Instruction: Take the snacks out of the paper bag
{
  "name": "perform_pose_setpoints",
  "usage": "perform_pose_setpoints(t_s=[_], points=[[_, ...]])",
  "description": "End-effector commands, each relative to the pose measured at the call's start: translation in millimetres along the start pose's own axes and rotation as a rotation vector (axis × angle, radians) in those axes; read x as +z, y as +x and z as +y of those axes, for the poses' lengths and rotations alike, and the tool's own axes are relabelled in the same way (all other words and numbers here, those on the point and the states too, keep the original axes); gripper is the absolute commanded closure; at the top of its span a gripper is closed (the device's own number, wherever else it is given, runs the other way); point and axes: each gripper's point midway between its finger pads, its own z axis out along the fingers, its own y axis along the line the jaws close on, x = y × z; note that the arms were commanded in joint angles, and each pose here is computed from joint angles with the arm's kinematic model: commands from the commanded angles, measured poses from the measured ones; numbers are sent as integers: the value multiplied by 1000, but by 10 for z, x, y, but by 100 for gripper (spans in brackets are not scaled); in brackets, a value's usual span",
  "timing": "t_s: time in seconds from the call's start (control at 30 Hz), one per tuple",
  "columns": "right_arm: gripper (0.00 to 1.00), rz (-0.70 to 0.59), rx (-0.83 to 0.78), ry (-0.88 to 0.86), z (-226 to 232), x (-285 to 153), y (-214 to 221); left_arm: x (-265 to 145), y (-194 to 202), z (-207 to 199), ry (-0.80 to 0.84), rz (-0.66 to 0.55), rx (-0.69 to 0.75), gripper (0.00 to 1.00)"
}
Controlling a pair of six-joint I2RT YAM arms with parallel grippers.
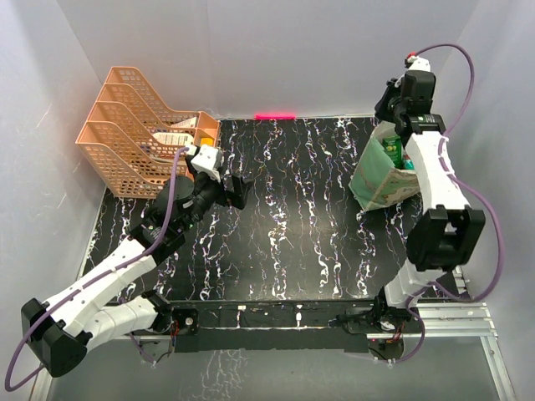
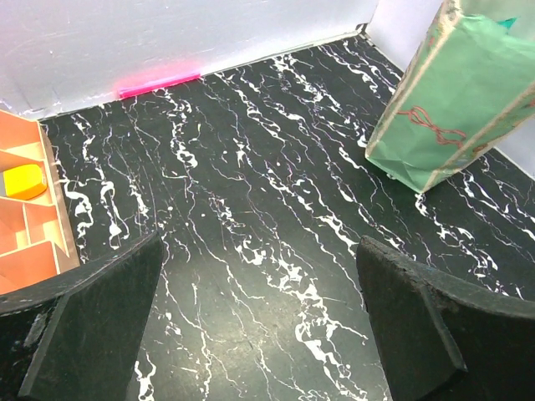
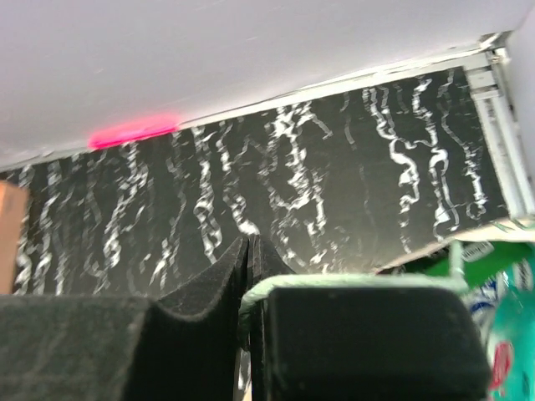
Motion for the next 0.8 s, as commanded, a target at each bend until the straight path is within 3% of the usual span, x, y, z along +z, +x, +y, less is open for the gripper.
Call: perform_pose_setpoints(t_s=[0.0,0.3,0.5,0.77], points=[[93,-90,-13,-260,534,-685,-329,22,-45,-3,-6,-25,-1,2],[93,95,20,-439,829,-1291,336,50,-6,-20,2,-13,-5,2],[93,200,-26,-513,1367,-1634,891,109,74,-1,0,12,-16,2],[93,272,-6,-603,1947,-1964,1316,132,101,43,-7,24,-28,2]])
